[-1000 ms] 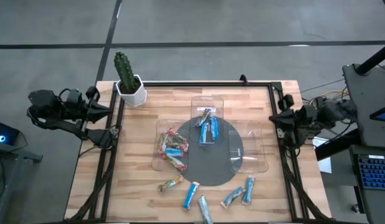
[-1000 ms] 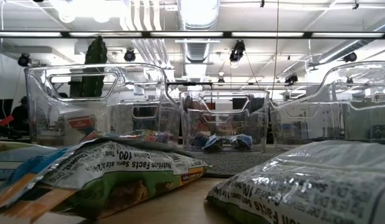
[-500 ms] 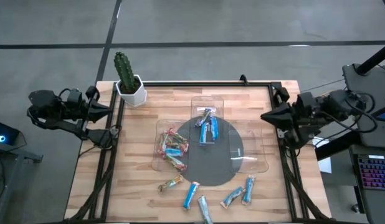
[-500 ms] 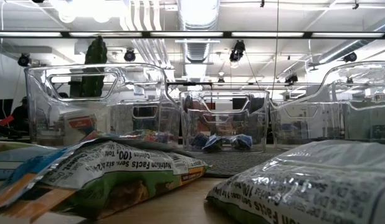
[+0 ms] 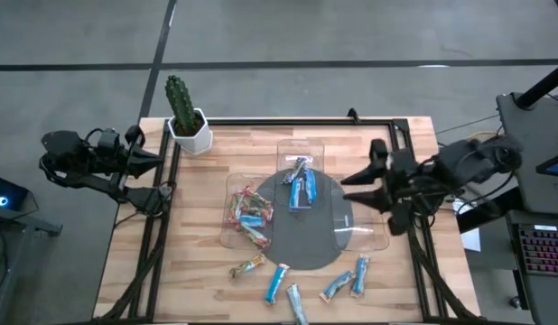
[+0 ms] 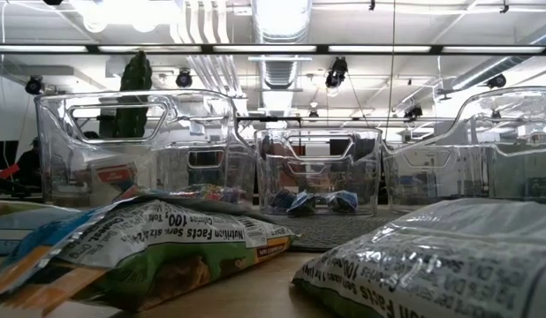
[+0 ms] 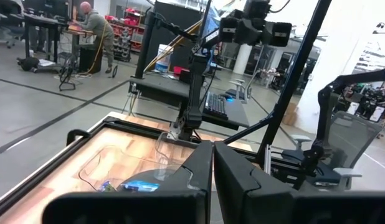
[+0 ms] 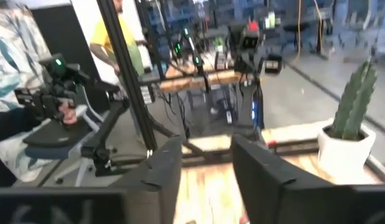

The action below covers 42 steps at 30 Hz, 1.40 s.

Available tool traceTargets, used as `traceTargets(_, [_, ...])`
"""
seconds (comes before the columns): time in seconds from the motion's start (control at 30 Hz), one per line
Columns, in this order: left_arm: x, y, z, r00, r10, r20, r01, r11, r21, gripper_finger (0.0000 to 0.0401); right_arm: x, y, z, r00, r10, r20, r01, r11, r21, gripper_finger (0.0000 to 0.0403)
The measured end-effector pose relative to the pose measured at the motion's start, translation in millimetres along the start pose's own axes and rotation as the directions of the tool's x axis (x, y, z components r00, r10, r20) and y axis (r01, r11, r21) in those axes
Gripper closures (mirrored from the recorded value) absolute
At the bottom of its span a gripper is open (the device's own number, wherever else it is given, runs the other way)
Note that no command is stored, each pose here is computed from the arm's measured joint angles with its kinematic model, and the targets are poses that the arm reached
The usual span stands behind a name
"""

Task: Pick and place Granola Bars by type
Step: Put the yellow granola bar into the right transparent bin

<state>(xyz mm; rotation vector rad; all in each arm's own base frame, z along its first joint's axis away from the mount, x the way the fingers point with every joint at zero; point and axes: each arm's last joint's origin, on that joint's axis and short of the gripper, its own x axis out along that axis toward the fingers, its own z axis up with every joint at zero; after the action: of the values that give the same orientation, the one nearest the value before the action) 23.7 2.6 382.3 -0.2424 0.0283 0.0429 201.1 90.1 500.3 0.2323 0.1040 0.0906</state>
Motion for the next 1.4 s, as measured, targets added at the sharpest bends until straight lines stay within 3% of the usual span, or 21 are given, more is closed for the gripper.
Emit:
traceTargets(0.3, [0, 0, 0, 1.0, -0.006, -0.002, 0.006, 1.0, -0.011, 0.0401, 41, 13, -11, 0.987, -0.05, -0.153, 0.058, 0.997, 0.049, 0.0157])
traceTargets(0.57, [0, 0, -2, 1.0, 0.0, -0.025, 0.0, 1.0, -0.006, 0.0401, 68, 23, -17, 0.968, -0.06, -0.243, 0.068, 0.997, 0.026, 0.0095])
traceTargets(0.93, [0, 1, -6, 0.998, 0.009, -0.056, -0.009, 1.0, -0.003, 0.0401, 106, 34, -39, 0.884, -0.081, -0.461, 0.086, 0.996, -0.01, 0.0092])
traceTargets(1.27, [0, 1, -6, 0.998, 0.009, -0.055, -0.009, 1.0, -0.003, 0.0401, 135, 39, -63, 0.793, -0.134, -0.594, 0.047, 0.986, -0.159, 0.0101])
traceTargets(1.4, [0, 1, -6, 0.998, 0.009, -0.055, -0.009, 1.0, -0.003, 0.0401, 144, 41, -72, 0.768, -0.128, -0.628, 0.032, 0.986, -0.163, 0.0097])
